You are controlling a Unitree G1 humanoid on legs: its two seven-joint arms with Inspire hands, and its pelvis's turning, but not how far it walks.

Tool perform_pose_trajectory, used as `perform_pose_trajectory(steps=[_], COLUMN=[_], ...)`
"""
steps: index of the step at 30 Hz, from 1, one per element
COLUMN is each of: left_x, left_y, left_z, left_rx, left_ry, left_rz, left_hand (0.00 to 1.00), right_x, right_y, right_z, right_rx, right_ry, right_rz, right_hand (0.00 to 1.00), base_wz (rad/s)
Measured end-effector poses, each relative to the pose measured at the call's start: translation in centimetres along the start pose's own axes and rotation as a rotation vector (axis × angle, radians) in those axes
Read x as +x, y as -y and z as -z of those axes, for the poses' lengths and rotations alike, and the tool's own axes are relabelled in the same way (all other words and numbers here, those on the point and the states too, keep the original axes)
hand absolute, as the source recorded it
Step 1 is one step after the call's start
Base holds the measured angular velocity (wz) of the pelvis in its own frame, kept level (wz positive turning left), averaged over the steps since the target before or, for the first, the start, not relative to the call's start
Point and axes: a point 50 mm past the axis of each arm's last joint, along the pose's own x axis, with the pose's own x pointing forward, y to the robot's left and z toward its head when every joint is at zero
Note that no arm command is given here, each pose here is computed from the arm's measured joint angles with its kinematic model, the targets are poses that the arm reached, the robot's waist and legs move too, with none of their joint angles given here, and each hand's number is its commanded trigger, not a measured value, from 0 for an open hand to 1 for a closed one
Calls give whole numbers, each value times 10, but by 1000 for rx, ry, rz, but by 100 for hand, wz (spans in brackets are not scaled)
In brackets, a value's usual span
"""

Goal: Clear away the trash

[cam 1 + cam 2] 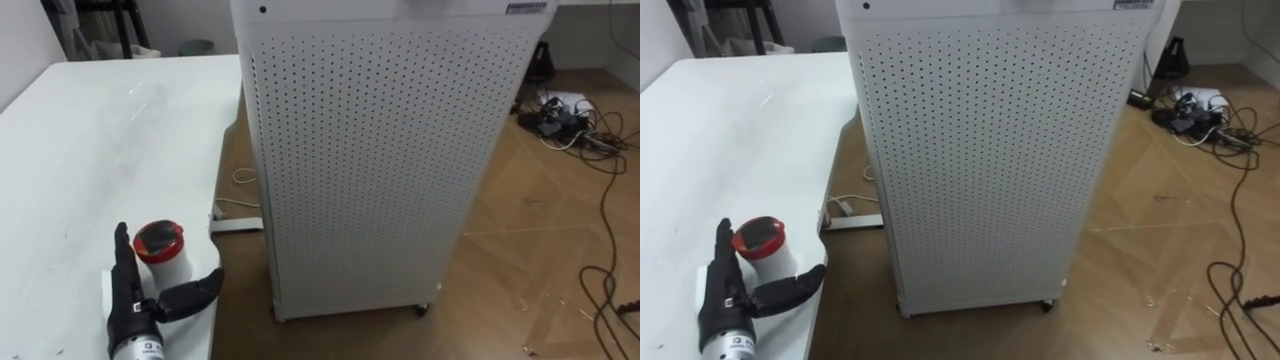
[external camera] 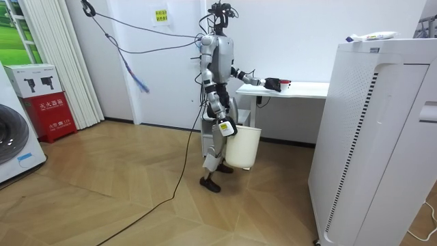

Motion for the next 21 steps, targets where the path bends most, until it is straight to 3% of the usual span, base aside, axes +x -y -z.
perform_pose_trajectory(steps=[5, 6, 7, 9, 21], left_x=[7, 9, 9, 11, 20], left_y=[3, 3, 3, 3, -14], left_z=[-2, -3, -4, -5, -5], left_rx=[-5, -17, -24, -59, -148], left_ry=[-9, -9, -10, -21, -64], left_rz=[-9, -13, -15, -27, -134], left_hand=[0, 21, 52, 100, 100], right_x=[0, 0, 0, 0, -1], right_y=[0, 0, 0, 0, 1], right_z=[0, 0, 0, 0, 1], right_rx=[-1, -1, -1, -1, 3], right_ry=[0, -1, -1, -1, -3], right_rz=[0, 0, 1, 0, 7], right_hand=[100, 100, 100, 100, 100], base_wz=[0, 0, 0, 0, 0])
